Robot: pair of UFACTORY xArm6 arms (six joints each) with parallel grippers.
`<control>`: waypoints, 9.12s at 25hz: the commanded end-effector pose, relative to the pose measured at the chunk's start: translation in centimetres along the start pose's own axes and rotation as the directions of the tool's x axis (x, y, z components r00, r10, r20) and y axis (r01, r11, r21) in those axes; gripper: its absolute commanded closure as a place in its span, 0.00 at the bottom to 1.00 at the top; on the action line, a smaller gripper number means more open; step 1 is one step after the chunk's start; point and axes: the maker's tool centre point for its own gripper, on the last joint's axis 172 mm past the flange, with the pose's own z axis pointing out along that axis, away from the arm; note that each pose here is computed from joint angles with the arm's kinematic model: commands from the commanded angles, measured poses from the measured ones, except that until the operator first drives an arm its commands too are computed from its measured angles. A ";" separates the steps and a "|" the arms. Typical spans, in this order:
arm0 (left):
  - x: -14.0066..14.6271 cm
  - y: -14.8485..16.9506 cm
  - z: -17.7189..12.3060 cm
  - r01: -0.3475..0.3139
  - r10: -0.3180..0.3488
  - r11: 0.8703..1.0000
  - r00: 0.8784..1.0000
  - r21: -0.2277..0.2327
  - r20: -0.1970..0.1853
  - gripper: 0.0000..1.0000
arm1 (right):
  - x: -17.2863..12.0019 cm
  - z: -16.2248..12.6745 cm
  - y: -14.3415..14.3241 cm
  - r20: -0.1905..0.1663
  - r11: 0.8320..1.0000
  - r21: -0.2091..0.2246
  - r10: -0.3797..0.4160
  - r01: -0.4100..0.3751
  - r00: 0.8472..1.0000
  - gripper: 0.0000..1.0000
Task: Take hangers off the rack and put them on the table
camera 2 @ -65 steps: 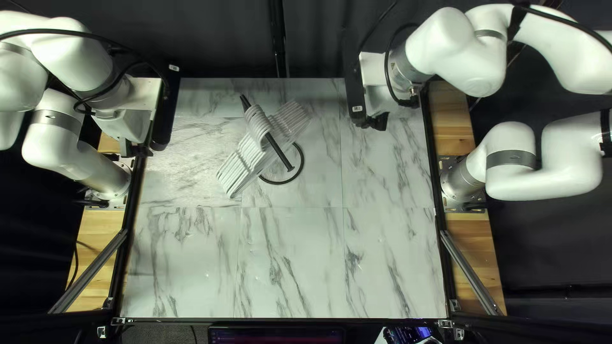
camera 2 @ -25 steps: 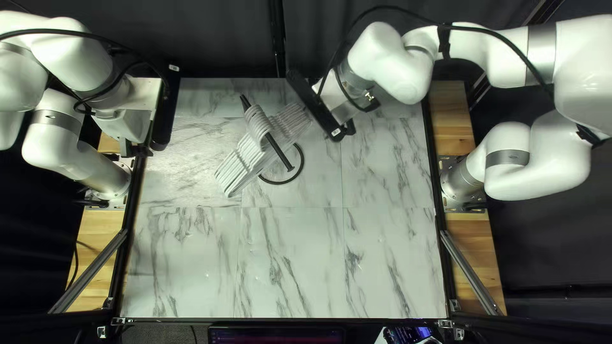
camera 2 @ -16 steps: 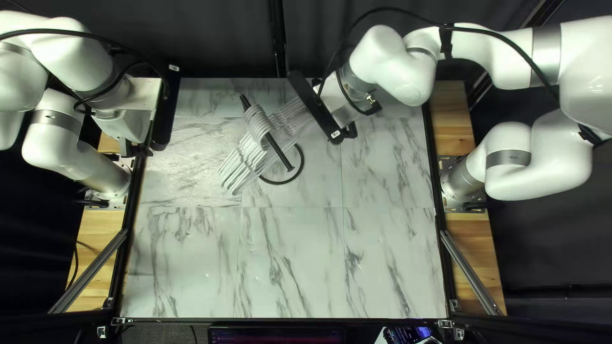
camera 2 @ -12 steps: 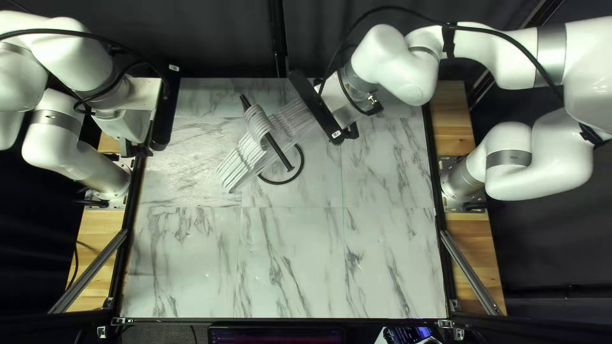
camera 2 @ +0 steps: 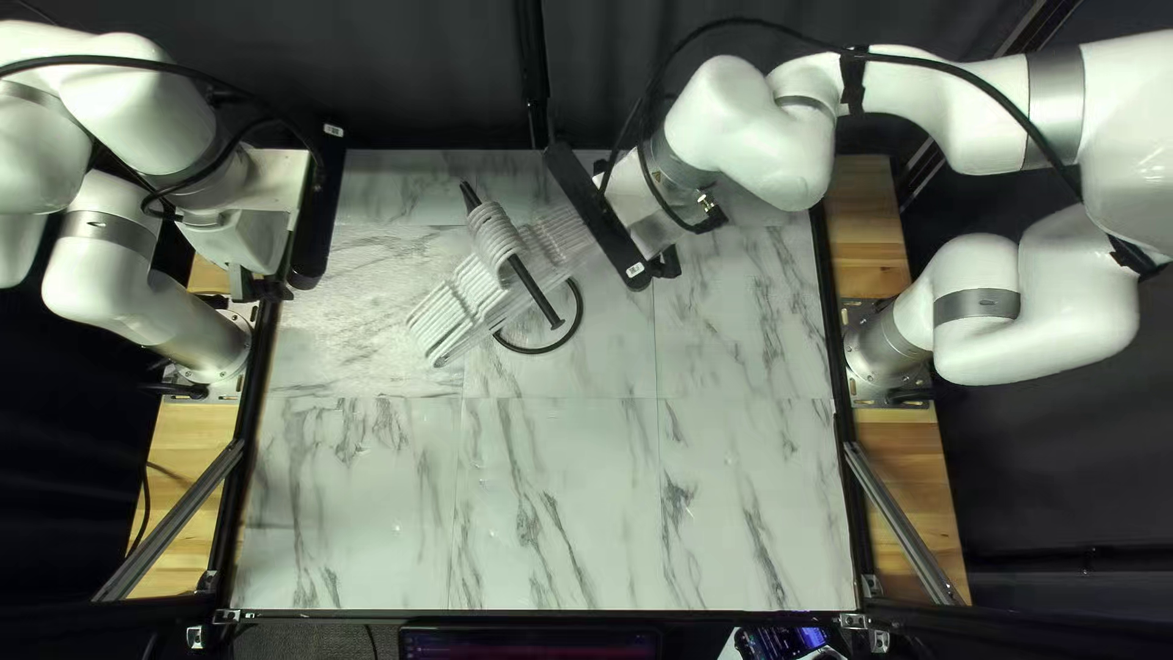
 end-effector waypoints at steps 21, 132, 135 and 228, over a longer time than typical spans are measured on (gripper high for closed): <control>0.0 0.0 0.0 0.000 0.000 1.000 1.000 0.000 0.000 0.00 | -1.9 -1.0 -2.0 -0.026 0.992 0.115 0.064 -0.061 0.998 0.00; 0.0 0.0 0.0 0.000 0.000 1.000 1.000 0.000 0.000 0.00 | -0.3 0.7 -4.0 0.013 0.960 0.158 0.232 -0.231 0.973 0.00; 0.0 0.0 0.0 0.000 0.000 1.000 1.000 0.000 0.000 0.00 | -0.2 0.7 -4.0 0.013 0.960 0.160 0.232 -0.231 0.973 0.00; 0.0 0.0 0.0 0.000 0.000 1.000 1.000 0.000 0.000 0.00 | 6.4 4.2 -23.9 0.185 0.732 -0.442 0.639 -0.518 0.746 1.00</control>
